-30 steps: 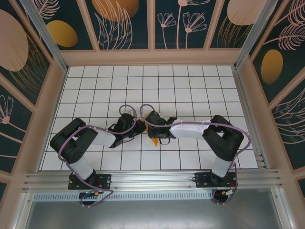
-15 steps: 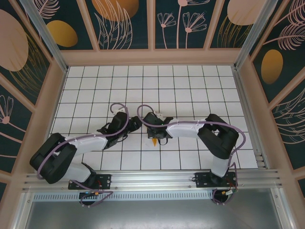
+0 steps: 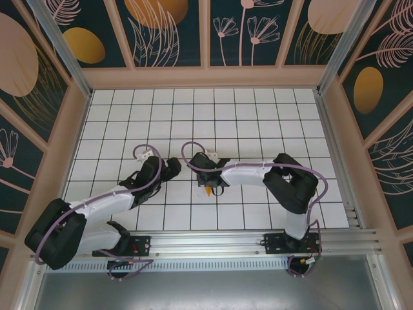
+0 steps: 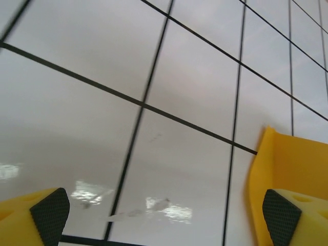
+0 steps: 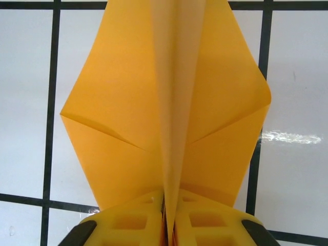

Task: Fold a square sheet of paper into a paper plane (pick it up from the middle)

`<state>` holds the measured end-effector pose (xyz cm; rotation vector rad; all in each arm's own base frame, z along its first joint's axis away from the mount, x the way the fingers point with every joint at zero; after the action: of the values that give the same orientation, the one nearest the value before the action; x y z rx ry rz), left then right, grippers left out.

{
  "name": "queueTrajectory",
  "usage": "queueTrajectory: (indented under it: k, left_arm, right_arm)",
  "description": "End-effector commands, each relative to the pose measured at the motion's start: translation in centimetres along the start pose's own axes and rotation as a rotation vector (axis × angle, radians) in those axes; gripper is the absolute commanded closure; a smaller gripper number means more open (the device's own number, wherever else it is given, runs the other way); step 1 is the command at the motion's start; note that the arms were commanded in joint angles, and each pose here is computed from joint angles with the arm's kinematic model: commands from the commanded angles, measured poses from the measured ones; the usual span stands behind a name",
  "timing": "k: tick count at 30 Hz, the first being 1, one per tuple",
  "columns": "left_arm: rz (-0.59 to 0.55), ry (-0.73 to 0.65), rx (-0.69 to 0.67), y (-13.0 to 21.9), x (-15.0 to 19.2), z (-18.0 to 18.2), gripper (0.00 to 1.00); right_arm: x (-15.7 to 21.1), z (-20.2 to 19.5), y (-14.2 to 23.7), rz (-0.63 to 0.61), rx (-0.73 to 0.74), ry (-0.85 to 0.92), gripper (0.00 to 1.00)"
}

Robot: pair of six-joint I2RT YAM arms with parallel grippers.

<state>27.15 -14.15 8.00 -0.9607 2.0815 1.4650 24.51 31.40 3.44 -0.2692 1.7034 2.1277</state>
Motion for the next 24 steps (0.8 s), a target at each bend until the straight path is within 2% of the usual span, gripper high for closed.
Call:
queueTrajectory:
  k: [1, 5, 7, 10, 16, 24]
  left_arm:
    - [-0.020, 0.021, -0.056, 0.6, -0.2, 1.8, 0.02]
    - [-0.027, 0.023, -0.062, 0.9, -0.3, 2.3, 0.02]
    - [-0.028, 0.023, -0.064, 1.0, -0.4, 2.3, 0.02]
    - [-0.025, 0.018, -0.064, 1.0, -0.4, 2.4, 0.02]
    - [-0.024, 0.013, -0.072, 1.1, -0.4, 2.6, 0.01]
    - [-0.032, 0.009, -0.086, 1.9, -0.4, 3.2, 0.01]
  right_arm:
    - [1.0, -1.0, -1.0, 0.025, 0.065, 0.017, 0.84]
    - [0.4, -0.2, -0.5, 0.014, 0.048, 0.020, 0.82]
    - [0.2, 0.0, -0.4, 0.008, 0.048, 0.022, 0.89]
    - [-0.7, 0.4, 0.2, -0.024, 0.052, 0.028, 0.92]
    - [-5.5, 1.4, 1.3, -0.105, 0.029, 0.019, 0.93]
    - [-11.7, 3.0, -1.2, -0.151, -0.032, 0.028, 0.93]
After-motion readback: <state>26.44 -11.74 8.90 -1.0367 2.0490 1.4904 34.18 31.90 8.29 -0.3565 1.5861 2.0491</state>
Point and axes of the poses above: each hand's point on the last joint's axis, 136 mm out from that joint toward the fingers, its own y axis back along the fingers, its own z axis along the line the jaws close on, x = y × z, the point moved 2 cm from there along y, back along the fingers, and after that the axes turned 14 degrees about -y, right-handed, at the moved point
